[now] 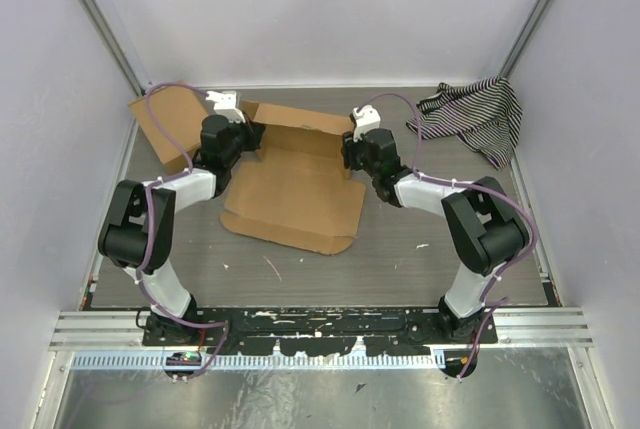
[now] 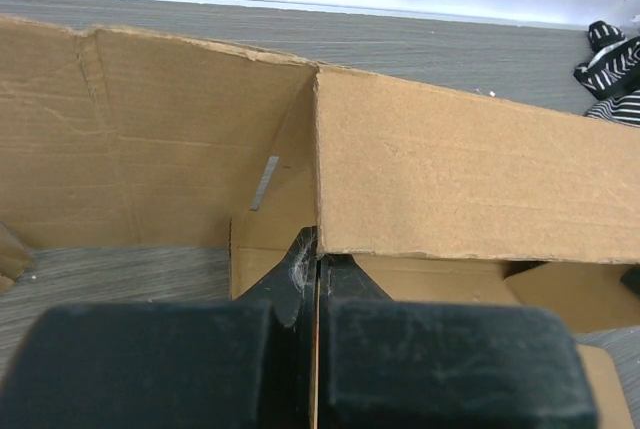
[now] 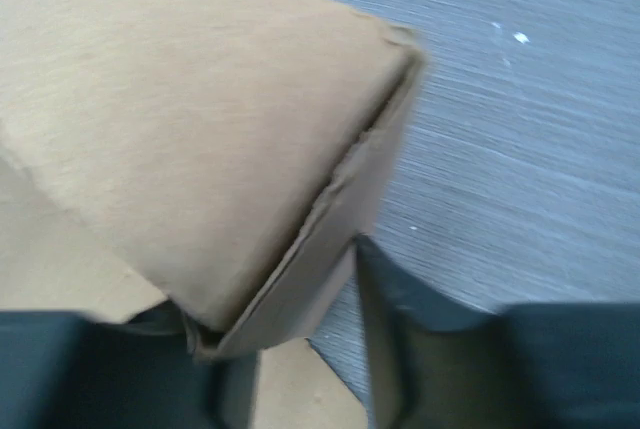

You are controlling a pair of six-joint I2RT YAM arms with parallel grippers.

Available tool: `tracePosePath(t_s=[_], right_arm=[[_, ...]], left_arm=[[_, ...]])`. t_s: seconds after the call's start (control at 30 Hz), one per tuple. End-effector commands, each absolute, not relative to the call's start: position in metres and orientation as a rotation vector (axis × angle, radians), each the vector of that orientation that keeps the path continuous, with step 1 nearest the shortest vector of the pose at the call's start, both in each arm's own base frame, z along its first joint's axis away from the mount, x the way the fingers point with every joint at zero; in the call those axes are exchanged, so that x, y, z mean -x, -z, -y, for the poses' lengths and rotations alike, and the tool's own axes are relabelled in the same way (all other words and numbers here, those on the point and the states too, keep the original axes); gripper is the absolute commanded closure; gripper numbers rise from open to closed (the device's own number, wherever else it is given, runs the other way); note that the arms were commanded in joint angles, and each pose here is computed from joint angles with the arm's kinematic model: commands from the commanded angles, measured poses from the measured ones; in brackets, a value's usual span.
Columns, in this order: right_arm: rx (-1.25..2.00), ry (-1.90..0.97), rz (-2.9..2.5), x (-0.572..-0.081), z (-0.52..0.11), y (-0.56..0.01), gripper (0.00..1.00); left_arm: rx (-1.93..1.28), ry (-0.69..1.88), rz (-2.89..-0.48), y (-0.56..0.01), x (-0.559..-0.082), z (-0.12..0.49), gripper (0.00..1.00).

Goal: Fold the paper box

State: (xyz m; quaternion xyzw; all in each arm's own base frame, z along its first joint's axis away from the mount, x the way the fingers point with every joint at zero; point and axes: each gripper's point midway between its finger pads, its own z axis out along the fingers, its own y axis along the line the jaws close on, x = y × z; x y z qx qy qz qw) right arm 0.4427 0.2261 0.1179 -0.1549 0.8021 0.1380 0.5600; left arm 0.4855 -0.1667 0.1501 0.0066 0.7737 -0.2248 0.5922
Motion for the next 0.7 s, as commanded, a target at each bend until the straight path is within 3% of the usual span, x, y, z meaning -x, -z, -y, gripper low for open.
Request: tracePosePath(t_s=[0.0, 0.07, 0.23, 0.47, 0.67], right_arm=[[0.173, -0.302, -1.787, -0.462, -0.225, -0.146, 0.73], [0.111, -0.23, -1.818, -0.463, -0.215, -0.14, 0.85], [0.009, 0.014, -1.903, -0.461, -0.181, -0.124, 0.97], [0.081, -0.005, -1.972, -0.451, -0.168, -0.122, 0.98], [0.062, -0.08, -2.031, -0.447, -0.138, -0.137, 0.98]], left_arm=[[-0.059, 0.522, -1.919, -0.123, -0.465, 0.173, 1.0], [-0.072, 0.515, -1.919, -0.127, -0.463, 0.173, 1.0], [-0.079, 0.508, -1.937, -0.145, -0.453, 0.173, 0.99], [-0.085, 0.509, -2.064, -0.176, -0.438, 0.169, 0.75], [-0.078, 0.551, -2.084, -0.244, -0.445, 0.161, 0.66]])
